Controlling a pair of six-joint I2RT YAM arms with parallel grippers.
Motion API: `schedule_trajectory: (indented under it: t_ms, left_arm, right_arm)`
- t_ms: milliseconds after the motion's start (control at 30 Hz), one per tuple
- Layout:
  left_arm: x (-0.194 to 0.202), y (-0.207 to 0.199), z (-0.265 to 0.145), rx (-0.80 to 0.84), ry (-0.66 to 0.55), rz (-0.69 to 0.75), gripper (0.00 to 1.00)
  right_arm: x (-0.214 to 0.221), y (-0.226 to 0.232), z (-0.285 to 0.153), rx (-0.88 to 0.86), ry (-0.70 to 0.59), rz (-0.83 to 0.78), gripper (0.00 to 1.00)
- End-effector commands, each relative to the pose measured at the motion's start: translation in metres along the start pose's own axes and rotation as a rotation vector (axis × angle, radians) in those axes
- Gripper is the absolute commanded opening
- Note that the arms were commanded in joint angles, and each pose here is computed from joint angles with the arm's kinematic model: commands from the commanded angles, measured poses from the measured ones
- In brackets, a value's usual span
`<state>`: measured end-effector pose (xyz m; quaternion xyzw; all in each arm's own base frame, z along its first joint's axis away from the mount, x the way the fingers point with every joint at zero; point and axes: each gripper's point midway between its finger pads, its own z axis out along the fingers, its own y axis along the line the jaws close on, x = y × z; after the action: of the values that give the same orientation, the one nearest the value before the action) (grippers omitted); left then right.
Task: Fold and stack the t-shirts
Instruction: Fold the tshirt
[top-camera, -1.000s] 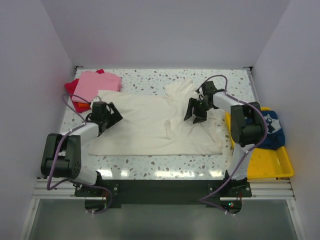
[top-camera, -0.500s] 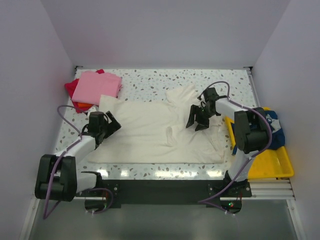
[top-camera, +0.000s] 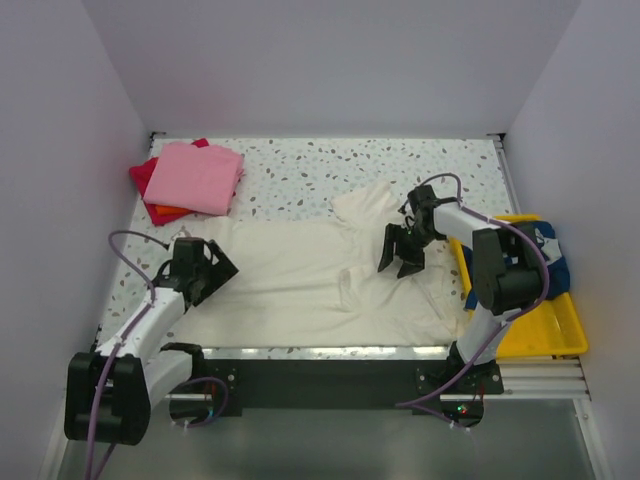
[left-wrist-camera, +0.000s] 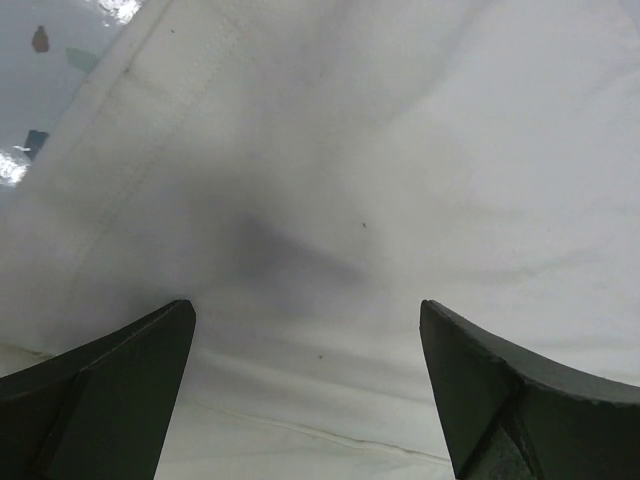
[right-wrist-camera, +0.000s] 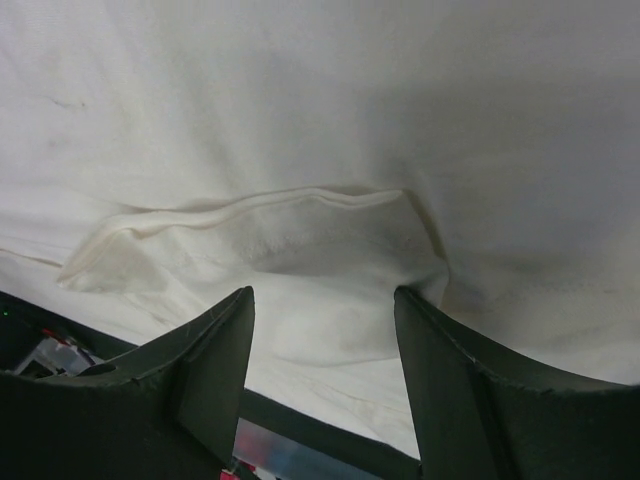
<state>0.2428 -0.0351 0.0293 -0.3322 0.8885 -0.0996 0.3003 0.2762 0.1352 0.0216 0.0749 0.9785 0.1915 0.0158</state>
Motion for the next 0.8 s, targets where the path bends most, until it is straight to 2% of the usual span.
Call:
schedule_trajectory:
  t_ms: [0,167,333,567,767]
  left_arm:
    - [-0.004,0.013,-0.013,-0.091,0.011,0.021,1.0]
    - [-0.058,-0.031,-0.012,-0.013,-0.11,0.068,1.0]
    - [-0.085,-0.061,0.01,0.041,-0.147,0.114,1.0]
    - [-0.095,-0.071,0.025,0.054,-0.169,0.118,1.0]
    - [-0.071,-0.059,0.043,0.058,-0.107,0.139,1.0]
  right_arm:
    - [0.014,-0.024,-0.013,0.136,0.036,-0.018,0.63]
    - [-0.026,0.008,-0.046,0.08,-0.076,-0.084,0.63]
    - [-0.059,0.027,-0.045,0.024,-0.137,-0.12,0.63]
    - [-0.103,0.044,-0.039,-0.022,-0.233,-0.127,0.63]
    - [-0.1,0.041,-0.019,-0.046,-0.209,-0.115,0.63]
